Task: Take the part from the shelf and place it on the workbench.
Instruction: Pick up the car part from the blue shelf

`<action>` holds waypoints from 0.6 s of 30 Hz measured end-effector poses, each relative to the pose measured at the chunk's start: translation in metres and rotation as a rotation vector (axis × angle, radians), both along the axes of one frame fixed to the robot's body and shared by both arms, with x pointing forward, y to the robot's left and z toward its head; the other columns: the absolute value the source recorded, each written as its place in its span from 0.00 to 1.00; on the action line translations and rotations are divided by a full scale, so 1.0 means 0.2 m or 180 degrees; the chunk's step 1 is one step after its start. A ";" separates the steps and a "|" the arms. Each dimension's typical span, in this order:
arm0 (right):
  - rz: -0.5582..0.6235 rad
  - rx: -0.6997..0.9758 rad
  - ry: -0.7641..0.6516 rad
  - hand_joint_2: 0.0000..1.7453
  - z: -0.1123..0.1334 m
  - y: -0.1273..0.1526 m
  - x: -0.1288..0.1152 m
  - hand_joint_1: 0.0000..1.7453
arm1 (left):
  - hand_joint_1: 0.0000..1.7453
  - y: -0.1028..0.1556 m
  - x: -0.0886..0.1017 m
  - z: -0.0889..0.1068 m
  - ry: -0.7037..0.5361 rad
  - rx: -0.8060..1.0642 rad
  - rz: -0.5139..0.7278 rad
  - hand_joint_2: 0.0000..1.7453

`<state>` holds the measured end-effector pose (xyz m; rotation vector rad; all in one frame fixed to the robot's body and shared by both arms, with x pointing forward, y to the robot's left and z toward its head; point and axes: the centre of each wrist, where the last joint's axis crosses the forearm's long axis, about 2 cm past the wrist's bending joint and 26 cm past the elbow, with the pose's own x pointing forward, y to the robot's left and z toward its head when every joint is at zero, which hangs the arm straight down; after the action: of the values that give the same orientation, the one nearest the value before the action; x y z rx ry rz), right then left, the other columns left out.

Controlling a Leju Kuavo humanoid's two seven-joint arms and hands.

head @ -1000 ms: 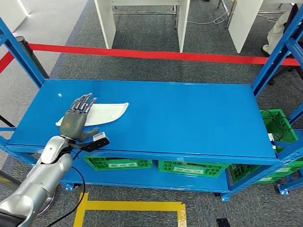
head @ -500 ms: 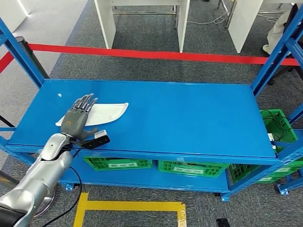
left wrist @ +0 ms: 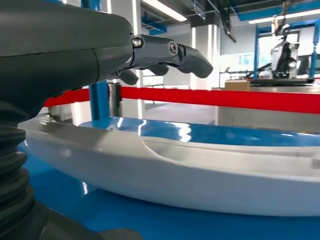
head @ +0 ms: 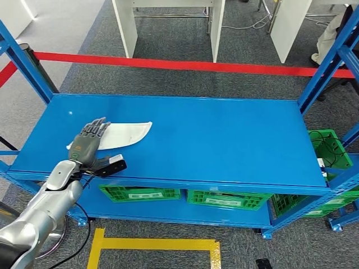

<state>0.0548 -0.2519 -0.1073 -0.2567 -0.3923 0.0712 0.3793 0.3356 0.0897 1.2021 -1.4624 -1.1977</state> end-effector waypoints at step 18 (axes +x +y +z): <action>0.0020 -0.0005 0.0003 1.00 0.00 0.00 0.00 0.00 | 1.00 0.00 -0.01 -0.04 0.0159 -0.0213 0.0023 1.00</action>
<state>0.0545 -0.2519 -0.1073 -0.2571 -0.3922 0.0777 0.3768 0.3351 0.0823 1.1237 -1.4488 -1.1570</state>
